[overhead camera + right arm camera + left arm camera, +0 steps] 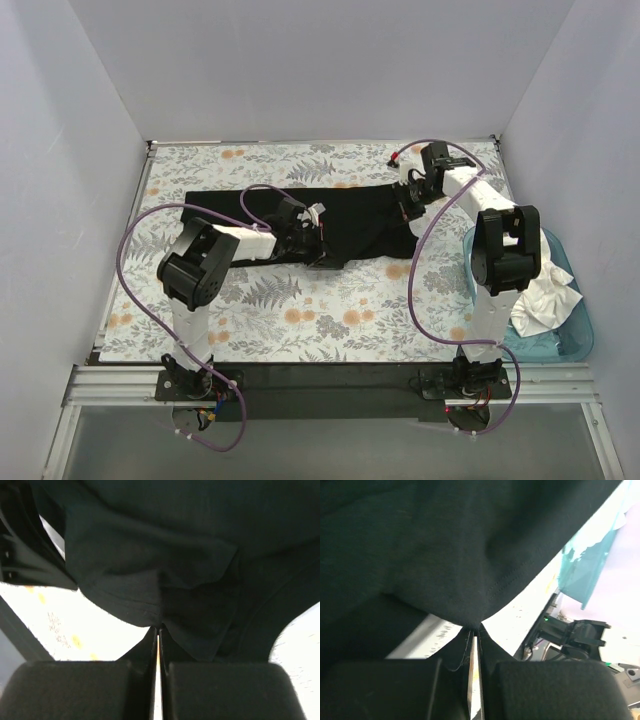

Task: Fold and stack the t-shirts
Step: Fold the tshirt

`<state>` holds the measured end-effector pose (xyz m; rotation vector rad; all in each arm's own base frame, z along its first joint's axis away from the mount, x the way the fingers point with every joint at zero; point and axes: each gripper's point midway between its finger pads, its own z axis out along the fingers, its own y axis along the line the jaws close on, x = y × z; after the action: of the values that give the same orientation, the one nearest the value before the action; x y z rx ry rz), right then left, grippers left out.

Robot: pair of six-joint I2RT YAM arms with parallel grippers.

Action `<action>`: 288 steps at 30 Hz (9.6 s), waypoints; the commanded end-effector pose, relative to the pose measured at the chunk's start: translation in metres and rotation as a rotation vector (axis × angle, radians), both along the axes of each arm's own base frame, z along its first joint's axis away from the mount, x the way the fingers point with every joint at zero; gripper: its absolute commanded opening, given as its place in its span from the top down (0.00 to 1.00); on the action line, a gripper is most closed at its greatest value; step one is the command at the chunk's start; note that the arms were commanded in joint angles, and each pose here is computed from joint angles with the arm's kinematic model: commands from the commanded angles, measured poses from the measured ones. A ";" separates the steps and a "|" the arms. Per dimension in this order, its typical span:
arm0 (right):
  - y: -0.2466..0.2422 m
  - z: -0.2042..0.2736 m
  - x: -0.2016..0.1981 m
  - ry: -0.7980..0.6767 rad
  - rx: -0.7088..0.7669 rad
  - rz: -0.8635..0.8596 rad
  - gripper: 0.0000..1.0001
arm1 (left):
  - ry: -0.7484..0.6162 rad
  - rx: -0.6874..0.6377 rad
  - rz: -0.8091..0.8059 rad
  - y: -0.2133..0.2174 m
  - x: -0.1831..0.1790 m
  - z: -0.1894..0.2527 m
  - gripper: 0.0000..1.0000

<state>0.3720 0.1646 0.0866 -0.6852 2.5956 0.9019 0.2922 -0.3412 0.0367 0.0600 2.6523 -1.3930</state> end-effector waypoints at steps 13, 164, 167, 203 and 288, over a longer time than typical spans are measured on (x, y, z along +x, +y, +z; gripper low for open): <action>0.027 0.028 0.072 -0.206 -0.001 0.060 0.99 | -0.093 -0.146 0.141 0.022 0.072 0.062 1.00; 0.050 -0.027 0.103 -0.155 -0.054 0.177 0.45 | -0.892 0.081 -0.492 0.048 0.159 0.067 0.36; 0.052 -0.031 0.101 -0.137 -0.042 0.171 0.47 | -0.882 0.083 -0.502 0.047 0.155 0.063 0.36; 0.062 0.010 0.103 -0.195 0.057 0.172 0.99 | -0.837 0.039 -0.579 0.043 0.130 0.049 0.46; 0.046 0.036 -0.037 0.009 0.148 0.221 0.81 | -0.720 -0.051 -0.558 0.046 0.047 0.089 0.74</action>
<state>0.3369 0.1935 0.1174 -0.9383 2.4821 1.0615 0.3324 -0.2758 0.0846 1.2011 2.1351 -1.1257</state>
